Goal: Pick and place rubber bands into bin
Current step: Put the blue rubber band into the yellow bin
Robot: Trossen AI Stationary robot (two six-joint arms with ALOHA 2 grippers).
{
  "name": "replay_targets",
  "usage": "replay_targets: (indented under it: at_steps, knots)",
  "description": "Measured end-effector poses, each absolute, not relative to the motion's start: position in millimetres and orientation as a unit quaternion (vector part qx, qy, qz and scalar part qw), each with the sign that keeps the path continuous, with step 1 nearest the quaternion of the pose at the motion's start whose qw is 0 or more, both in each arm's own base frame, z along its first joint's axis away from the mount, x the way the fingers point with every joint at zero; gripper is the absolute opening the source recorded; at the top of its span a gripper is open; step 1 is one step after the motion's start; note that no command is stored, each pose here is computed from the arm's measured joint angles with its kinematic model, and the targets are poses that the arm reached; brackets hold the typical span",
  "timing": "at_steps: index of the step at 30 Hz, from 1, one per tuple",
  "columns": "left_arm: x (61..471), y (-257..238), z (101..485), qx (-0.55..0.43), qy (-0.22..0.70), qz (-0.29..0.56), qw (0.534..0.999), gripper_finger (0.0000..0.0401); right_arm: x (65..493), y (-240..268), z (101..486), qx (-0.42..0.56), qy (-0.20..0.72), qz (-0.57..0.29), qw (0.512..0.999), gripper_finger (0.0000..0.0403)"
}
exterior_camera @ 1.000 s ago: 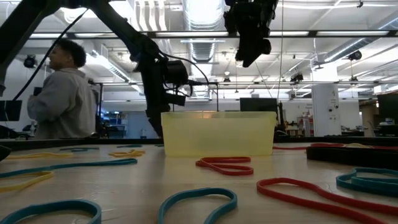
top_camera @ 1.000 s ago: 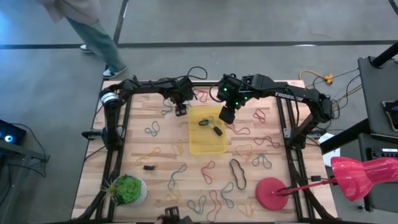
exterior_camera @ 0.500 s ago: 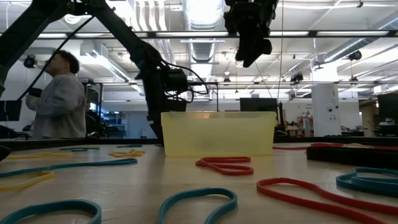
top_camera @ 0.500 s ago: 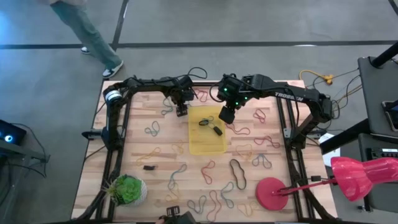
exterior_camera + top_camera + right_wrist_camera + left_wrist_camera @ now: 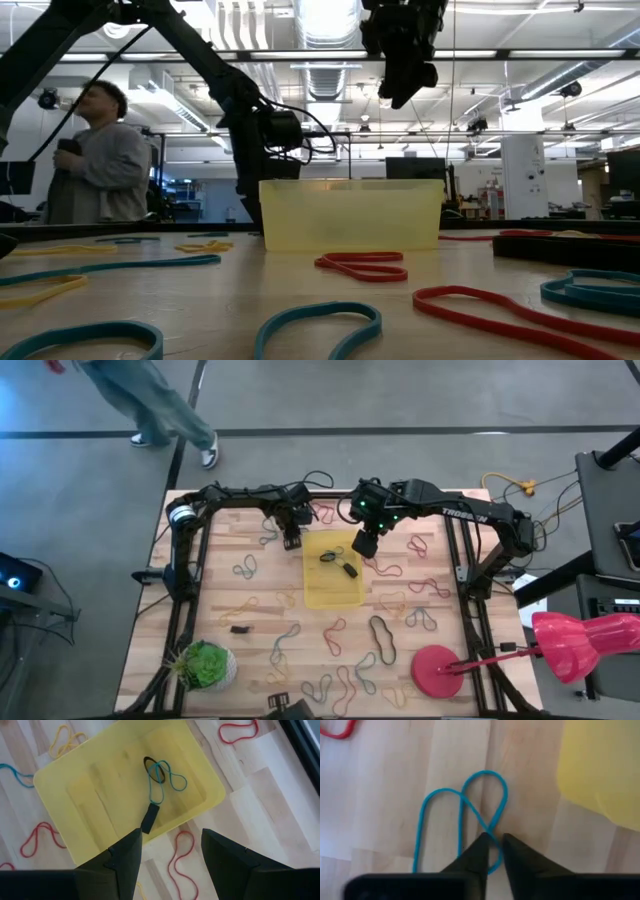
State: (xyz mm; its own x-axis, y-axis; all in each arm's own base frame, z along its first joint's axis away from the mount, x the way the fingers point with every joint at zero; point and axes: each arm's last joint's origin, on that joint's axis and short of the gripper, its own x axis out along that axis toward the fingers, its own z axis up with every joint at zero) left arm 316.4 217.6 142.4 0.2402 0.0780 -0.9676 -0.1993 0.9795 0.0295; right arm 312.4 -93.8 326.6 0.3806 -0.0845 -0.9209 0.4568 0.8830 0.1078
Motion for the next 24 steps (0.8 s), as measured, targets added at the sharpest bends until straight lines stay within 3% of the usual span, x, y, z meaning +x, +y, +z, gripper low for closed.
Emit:
replay_targets:
  at_steps: [2,11,24]
  knots:
    - [315.9,216.8,142.9,-0.054,0.611,0.086,0.785,0.0006,312.3,-94.0,326.6,0.174,0.531,-0.169,0.812,0.0192]
    - [297.1,201.5,171.0,-0.108,0.633,0.082,0.763,0.0,312.9,-94.6,326.9,0.16,0.53,-0.161,0.817,0.0192]
    - [272.7,154.8,305.8,-0.097,0.432,0.128,0.887,0.0,313.7,-96.4,327.5,0.137,0.527,-0.165,0.822,0.0192]
